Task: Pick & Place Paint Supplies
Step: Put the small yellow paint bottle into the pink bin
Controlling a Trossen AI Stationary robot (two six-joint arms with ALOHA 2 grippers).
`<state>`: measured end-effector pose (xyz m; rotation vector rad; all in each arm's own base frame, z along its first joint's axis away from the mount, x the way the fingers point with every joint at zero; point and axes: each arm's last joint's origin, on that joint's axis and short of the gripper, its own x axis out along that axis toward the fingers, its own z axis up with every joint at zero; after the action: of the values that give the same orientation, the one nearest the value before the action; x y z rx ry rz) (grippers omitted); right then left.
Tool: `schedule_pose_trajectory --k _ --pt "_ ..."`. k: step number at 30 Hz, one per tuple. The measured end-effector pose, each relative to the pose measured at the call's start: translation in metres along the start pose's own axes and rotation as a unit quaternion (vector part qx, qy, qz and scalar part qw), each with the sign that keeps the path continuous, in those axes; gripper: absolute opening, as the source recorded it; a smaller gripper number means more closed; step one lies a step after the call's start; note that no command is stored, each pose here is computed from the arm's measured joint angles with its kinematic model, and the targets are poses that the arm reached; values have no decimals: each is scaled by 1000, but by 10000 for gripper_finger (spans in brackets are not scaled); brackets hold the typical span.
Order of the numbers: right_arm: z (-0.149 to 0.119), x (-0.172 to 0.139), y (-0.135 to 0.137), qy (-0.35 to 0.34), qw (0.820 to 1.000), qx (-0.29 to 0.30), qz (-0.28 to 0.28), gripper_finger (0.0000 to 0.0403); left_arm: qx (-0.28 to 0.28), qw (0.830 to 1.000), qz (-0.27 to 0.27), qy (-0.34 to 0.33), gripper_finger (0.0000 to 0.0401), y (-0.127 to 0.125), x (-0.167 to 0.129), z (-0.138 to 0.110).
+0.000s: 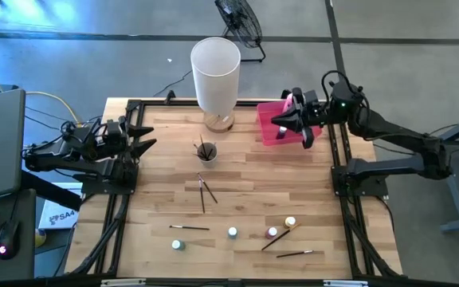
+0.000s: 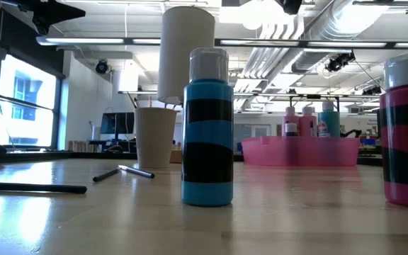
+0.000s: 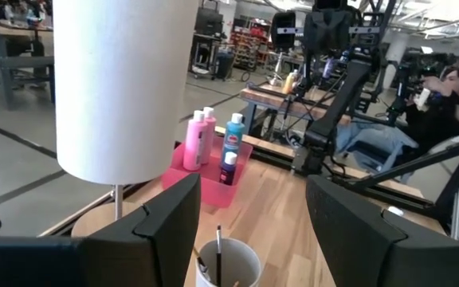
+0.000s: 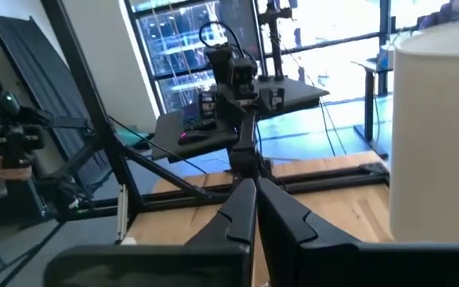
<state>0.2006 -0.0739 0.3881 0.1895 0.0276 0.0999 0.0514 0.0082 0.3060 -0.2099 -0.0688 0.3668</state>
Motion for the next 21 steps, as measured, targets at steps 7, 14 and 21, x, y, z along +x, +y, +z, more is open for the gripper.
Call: schedule_pose_trajectory --k 7,14,21 --pt "0 6 -6 -13 999 -5 -43 6 -28 1000 -1 0 222 0 0 0" --pt "10 9 -7 -70 996 -10 -48 3 -28 999 -30 7 222 -2 0 0" --pt "10 13 1 -78 997 9 -28 3 -15 998 -58 13 211 -3 0 -1"
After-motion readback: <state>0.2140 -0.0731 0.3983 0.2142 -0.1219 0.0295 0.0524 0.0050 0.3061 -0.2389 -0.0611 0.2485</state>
